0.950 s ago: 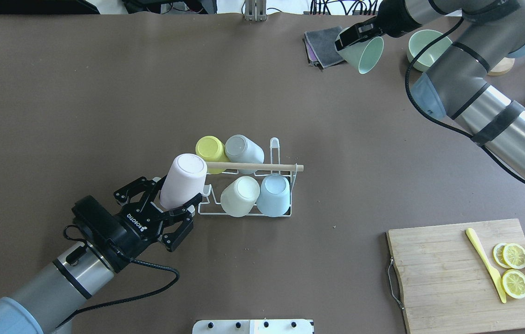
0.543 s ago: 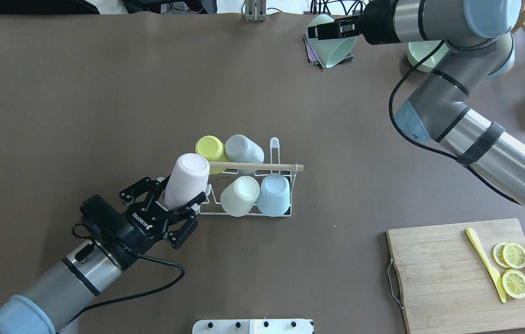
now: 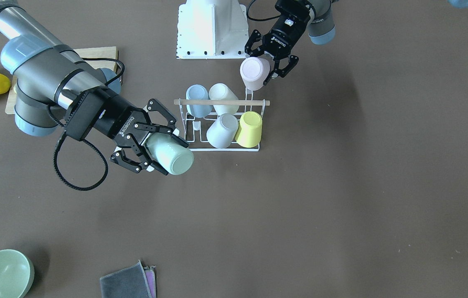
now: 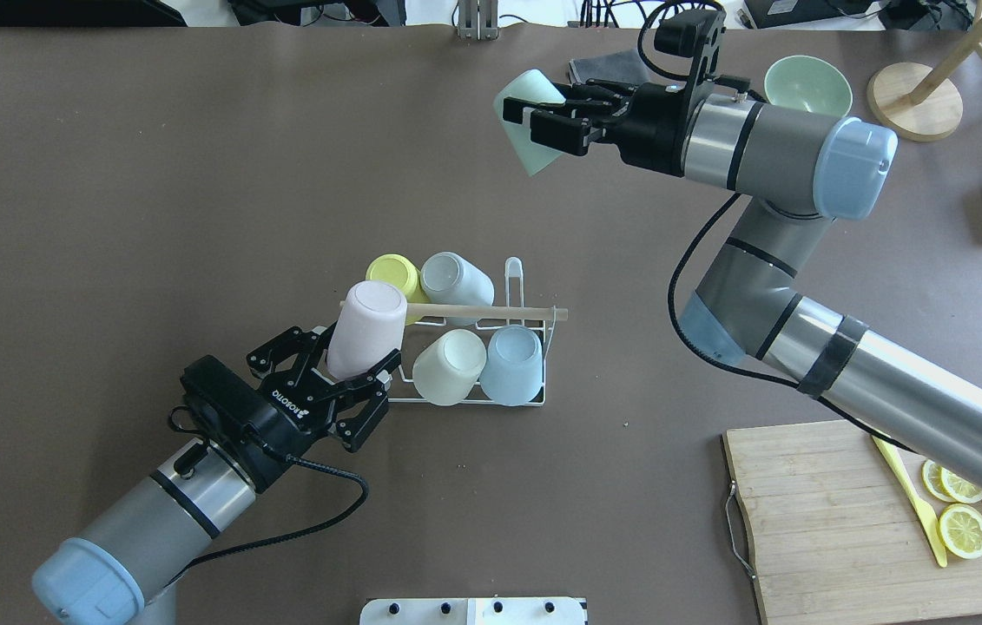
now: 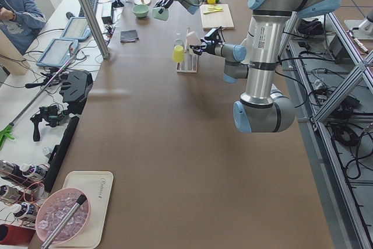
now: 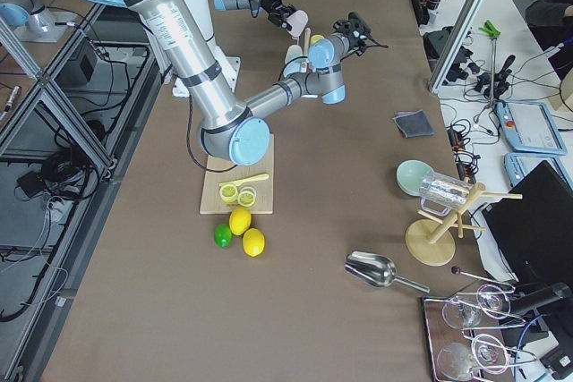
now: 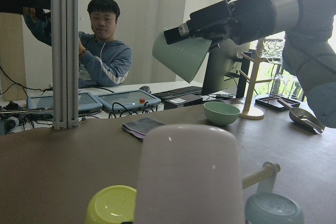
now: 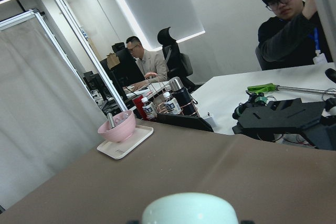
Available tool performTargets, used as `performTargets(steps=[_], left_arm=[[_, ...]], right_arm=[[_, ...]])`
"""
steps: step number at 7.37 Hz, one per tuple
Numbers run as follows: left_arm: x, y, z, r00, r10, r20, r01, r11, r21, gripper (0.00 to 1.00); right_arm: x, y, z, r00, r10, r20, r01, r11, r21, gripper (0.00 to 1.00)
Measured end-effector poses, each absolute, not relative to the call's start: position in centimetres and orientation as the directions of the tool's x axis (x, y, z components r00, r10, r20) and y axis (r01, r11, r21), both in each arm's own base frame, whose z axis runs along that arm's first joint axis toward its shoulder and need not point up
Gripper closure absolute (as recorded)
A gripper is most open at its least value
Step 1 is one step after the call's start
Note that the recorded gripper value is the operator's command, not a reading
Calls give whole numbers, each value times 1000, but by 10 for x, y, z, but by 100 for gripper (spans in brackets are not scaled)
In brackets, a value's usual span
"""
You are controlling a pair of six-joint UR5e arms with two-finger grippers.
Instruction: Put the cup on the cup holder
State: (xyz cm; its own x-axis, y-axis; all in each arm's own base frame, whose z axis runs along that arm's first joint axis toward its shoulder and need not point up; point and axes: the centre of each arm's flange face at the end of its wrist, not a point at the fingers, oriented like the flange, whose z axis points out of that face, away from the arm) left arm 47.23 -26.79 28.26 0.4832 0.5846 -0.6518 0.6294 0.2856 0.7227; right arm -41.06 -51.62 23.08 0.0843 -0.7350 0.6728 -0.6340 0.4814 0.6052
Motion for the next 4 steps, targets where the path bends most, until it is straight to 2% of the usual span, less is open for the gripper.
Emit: performTargets(steps=[1, 2, 3, 4], left_arm=[[477, -275, 284, 488, 575, -657, 633, 286, 720, 65], [482, -279, 284, 492, 569, -659, 634, 285, 719, 58], [485, -281, 284, 491, 566, -662, 635, 288, 717, 42], [487, -281, 284, 484, 563, -670, 639, 295, 710, 2]], right_arm=[[-433, -493, 235, 87, -755, 650, -677, 434, 595, 100], [-451, -475, 240, 95, -764, 638, -704, 401, 585, 100], [-463, -464, 247, 102, -777, 622, -716, 377, 588, 100], [-471, -457, 251, 98, -785, 612, -719, 370, 589, 100]])
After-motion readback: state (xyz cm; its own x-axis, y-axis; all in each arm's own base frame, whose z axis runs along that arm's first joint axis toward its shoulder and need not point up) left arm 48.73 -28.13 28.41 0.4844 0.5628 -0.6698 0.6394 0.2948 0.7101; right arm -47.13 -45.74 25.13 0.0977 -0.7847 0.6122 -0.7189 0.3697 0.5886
